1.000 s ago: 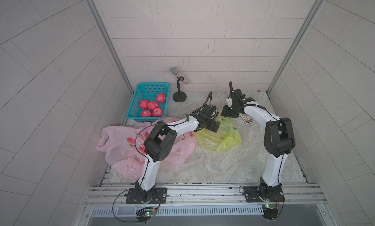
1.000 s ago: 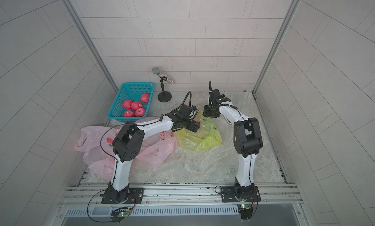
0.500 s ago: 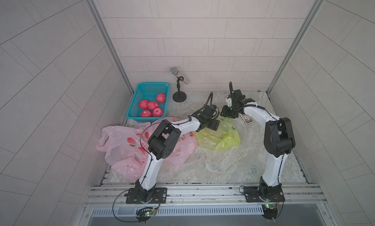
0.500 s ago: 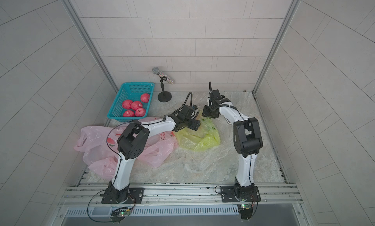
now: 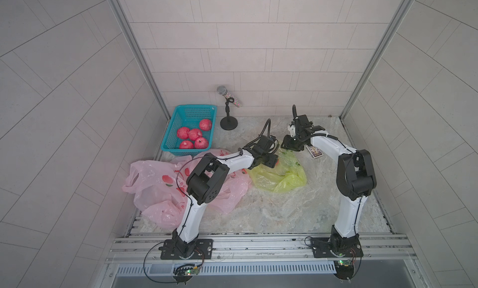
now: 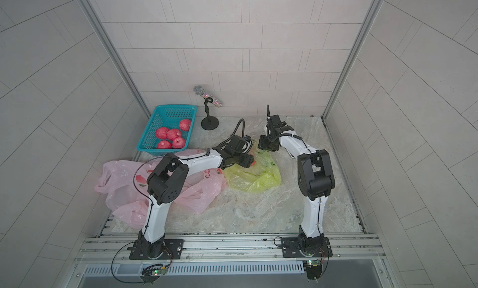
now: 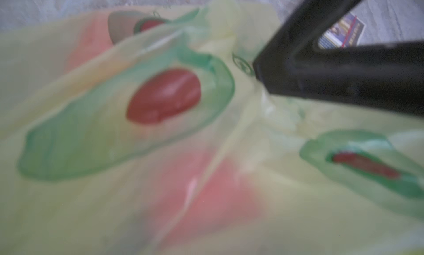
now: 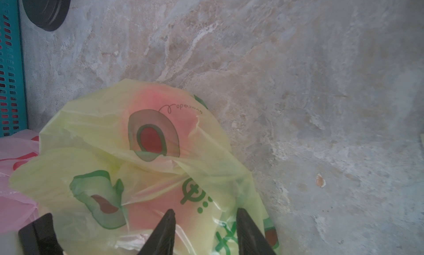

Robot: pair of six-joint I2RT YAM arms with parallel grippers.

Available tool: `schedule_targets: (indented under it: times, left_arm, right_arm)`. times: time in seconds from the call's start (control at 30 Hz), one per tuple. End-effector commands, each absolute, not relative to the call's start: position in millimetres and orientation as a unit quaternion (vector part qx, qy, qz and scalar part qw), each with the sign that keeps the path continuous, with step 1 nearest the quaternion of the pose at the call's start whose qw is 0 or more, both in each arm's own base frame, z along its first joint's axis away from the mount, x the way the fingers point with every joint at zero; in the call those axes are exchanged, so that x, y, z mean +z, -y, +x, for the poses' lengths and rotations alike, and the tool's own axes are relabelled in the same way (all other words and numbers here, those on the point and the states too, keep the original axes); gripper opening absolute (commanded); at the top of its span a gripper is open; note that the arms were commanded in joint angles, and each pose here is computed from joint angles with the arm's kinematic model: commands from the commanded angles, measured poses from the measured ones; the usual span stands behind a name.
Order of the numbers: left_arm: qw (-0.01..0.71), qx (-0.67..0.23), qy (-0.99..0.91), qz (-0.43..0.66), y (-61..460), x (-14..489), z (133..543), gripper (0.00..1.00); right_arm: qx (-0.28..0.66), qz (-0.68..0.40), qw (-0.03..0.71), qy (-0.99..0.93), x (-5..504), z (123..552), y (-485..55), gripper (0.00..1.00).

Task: Untie the knot of a plastic bag & take out the apple
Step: Pick up the apple from the plastic bag, then place the apple in the basket.

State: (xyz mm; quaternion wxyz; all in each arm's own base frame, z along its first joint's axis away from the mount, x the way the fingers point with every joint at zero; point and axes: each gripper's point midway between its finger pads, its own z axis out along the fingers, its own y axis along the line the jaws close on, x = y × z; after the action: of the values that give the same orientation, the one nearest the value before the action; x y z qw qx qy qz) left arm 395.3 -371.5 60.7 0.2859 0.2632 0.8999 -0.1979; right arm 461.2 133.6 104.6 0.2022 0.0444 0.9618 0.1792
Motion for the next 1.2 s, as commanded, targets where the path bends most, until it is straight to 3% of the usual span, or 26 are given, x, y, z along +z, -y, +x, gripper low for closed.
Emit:
schedule_targets:
  times: [0.0, 0.3, 0.43, 0.67, 0.7, 0.73, 1.17]
  left_arm:
    - [0.269, -0.218, -0.892, 0.289, 362.4, 89.9, 368.5, 0.64]
    - [0.278, -0.260, -0.874, 0.304, 343.4, 146.7, 325.6, 0.64]
    - [0.306, -0.248, -0.873, 0.289, 325.6, 181.3, 327.7, 0.64]
    - [0.371, -0.225, -0.884, 0.175, 252.6, 236.8, 385.3, 0.64]
    - [0.379, -0.212, -0.886, 0.160, 237.9, 241.2, 396.4, 0.64]
    - [0.384, -0.201, -0.889, 0.148, 226.2, 244.5, 404.7, 0.64]
    - [0.427, -0.089, -0.898, -0.049, 46.4, 245.2, 525.5, 0.65]
  right_arm:
    - [0.181, 0.049, 0.215, -0.959, 117.2, 460.6, -130.4, 0.46]
    - [0.184, 0.048, 0.213, -0.958, 115.3, 460.8, -131.8, 0.46]
    - [0.182, 0.043, 0.213, -0.959, 116.9, 458.8, -133.8, 0.50]
    - [0.175, 0.040, 0.235, -0.955, 138.8, 454.5, -129.7, 0.76]
    - [0.174, 0.040, 0.239, -0.954, 143.9, 452.8, -128.7, 0.93]
    - [0.175, 0.037, 0.242, -0.954, 148.1, 451.0, -128.3, 1.00]
    - [0.199, -0.011, 0.269, -0.942, 201.5, 411.2, -136.3, 1.00]
